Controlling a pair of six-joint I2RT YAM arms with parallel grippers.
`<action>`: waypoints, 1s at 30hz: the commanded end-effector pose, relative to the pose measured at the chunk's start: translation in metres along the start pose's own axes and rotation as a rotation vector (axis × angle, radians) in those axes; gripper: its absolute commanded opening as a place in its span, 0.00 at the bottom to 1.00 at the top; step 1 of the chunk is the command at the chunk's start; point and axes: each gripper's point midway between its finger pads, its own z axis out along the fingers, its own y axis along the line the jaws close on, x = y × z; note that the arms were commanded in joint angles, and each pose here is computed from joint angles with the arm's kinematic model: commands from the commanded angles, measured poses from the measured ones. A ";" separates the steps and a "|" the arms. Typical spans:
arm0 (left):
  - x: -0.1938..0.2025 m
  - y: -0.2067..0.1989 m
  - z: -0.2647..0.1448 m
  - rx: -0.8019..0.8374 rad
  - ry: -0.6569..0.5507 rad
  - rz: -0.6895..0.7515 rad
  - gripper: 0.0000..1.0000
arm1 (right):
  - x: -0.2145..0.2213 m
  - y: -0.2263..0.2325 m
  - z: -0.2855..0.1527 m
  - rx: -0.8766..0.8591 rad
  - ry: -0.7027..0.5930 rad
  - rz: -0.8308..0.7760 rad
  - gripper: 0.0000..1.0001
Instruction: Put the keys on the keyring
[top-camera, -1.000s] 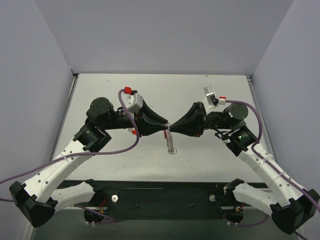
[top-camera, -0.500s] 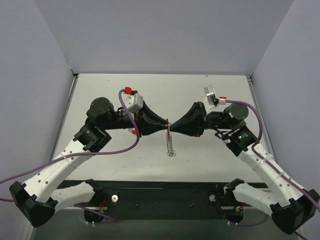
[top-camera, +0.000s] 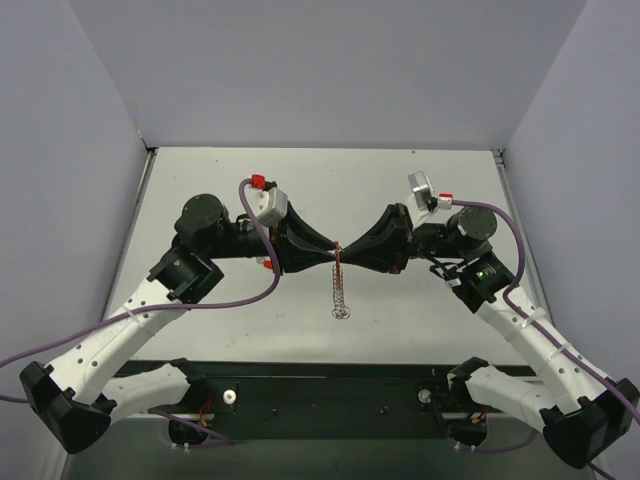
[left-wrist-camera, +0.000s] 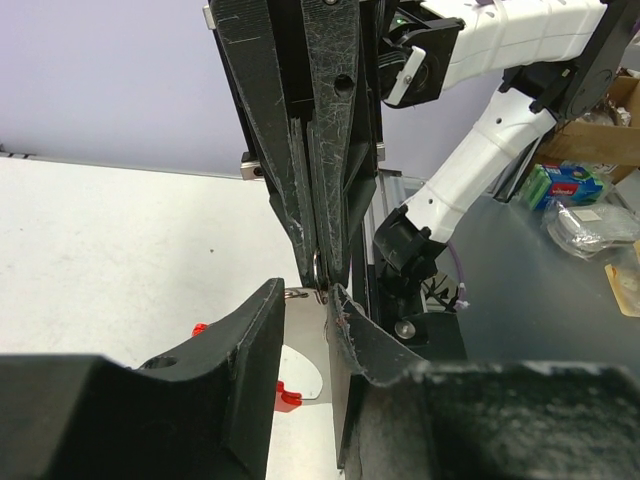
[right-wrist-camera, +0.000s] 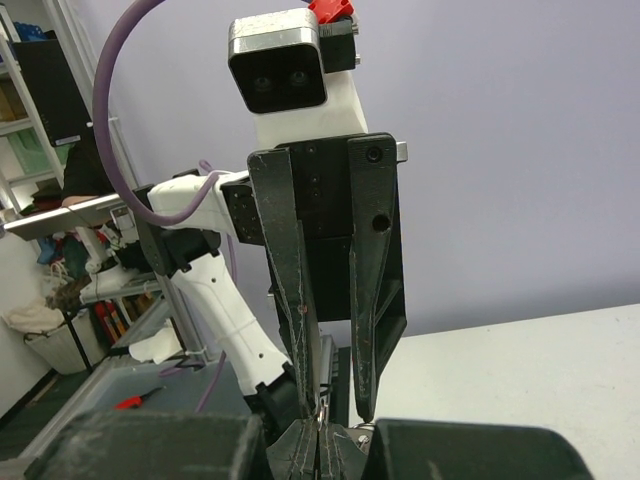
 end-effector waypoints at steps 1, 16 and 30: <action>-0.011 -0.004 0.002 0.028 -0.021 0.033 0.34 | -0.024 0.013 0.001 -0.038 -0.061 -0.135 0.00; -0.015 -0.001 0.007 0.033 -0.027 0.027 0.30 | -0.023 0.014 0.001 -0.048 -0.054 -0.124 0.00; -0.021 -0.006 0.007 0.051 -0.049 0.029 0.00 | -0.020 0.011 0.000 -0.024 -0.055 -0.119 0.17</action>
